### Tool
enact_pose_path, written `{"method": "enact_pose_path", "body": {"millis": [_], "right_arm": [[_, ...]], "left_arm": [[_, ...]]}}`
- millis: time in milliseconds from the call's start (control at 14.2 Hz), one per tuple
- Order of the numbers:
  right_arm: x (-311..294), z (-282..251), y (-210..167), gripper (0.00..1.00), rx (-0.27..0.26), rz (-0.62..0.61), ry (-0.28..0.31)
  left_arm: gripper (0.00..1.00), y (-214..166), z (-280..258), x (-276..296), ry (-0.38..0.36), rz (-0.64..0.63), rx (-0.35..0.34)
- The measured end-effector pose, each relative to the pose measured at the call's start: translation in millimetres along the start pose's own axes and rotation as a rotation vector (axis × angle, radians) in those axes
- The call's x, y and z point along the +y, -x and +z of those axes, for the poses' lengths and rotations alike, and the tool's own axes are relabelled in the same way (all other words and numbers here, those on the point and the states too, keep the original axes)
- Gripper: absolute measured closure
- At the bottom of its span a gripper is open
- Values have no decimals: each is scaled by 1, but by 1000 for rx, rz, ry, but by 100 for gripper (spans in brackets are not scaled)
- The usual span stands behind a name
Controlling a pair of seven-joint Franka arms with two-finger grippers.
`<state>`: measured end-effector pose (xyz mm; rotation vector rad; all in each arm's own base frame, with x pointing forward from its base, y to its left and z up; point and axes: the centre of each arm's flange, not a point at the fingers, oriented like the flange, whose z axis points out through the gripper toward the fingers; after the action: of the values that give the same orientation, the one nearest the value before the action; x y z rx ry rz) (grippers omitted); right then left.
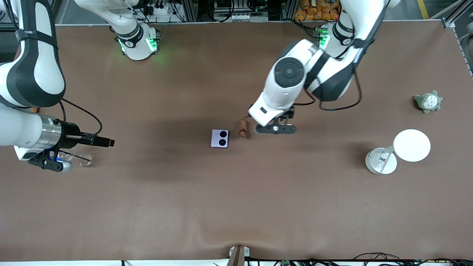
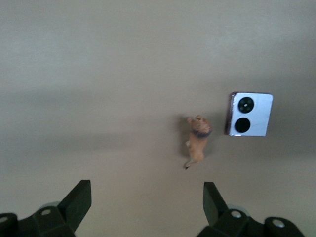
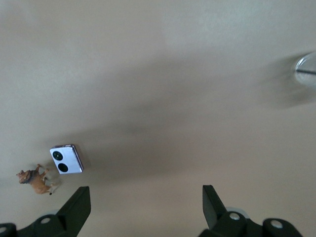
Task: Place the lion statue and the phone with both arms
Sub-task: 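Reach the left gripper to the lion while the right gripper reaches the phone, then lower and close the left gripper on the lion while the right grasps the phone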
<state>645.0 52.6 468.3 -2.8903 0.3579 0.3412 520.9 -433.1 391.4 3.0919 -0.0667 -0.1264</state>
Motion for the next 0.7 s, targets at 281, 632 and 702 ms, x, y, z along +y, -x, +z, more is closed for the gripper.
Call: {"method": "enact_pose_path", "body": {"millis": [281, 632, 702], "right_arm": [[-79, 31, 28, 0, -37, -112, 33], [-117, 114, 14, 0, -82, -254, 70], [-113, 132, 7, 0, -107, -274, 79]], "left_arm": [[0, 12, 68, 42, 22, 0, -3], [0, 22, 148, 64, 73, 18, 13], [0, 22, 157, 63, 57, 30, 15]]}}
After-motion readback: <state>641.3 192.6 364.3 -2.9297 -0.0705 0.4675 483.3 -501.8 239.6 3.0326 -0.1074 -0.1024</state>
